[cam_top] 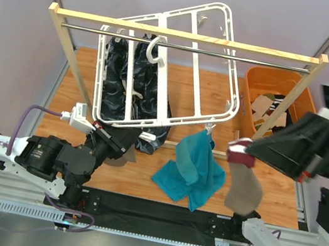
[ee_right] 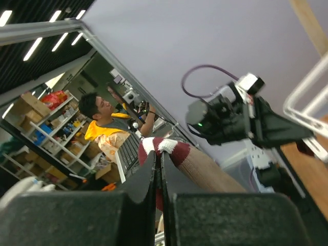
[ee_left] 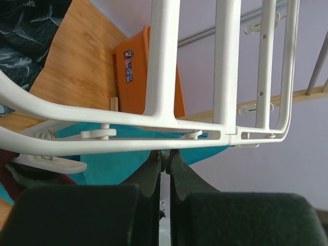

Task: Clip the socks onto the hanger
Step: Clamp the sock onto the hanger.

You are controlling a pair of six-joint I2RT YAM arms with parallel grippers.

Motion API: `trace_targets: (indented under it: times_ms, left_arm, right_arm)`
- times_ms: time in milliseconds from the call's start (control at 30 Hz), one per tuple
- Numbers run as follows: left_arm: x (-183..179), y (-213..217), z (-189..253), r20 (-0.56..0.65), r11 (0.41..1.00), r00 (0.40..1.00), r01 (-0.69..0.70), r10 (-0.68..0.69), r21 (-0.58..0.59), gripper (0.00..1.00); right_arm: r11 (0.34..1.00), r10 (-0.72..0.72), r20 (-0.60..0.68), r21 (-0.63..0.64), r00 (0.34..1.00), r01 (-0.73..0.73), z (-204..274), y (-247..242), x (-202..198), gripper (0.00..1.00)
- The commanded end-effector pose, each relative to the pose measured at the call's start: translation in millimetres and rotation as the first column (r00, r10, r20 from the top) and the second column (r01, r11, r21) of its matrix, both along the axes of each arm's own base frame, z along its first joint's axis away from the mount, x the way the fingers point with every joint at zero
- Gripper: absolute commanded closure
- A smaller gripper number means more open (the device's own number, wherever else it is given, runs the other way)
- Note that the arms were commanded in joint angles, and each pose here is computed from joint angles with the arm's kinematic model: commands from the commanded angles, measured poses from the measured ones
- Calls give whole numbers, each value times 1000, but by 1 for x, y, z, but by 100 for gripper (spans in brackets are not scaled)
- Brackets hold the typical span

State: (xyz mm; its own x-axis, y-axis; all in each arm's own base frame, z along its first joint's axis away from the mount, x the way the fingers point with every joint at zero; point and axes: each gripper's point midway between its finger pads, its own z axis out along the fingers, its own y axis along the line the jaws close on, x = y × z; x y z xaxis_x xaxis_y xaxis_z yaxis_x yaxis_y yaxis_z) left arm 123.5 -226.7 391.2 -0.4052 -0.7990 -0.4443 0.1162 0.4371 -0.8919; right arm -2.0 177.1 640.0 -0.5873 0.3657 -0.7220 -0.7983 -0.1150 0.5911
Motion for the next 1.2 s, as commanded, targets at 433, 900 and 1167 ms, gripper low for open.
trace_targets:
  times_ms: [433, 900, 1167]
  left_arm:
    - [-11, -2, -3, -60, 993, 993, 94, -98, -65, 100]
    - [-26, -20, -3, -111, 977, 976, 176, -189, -117, 100]
    - [-27, -22, -5, -98, 974, 975, 189, -202, -124, 100]
  right_arm:
    - [958, -188, -311, -267, 931, 105, -202, 44, 73, 100]
    - [908, -365, -209, -294, 907, 298, -233, 105, 72, 100]
    - [828, -553, -268, -280, 789, 486, -224, 84, 108, 100]
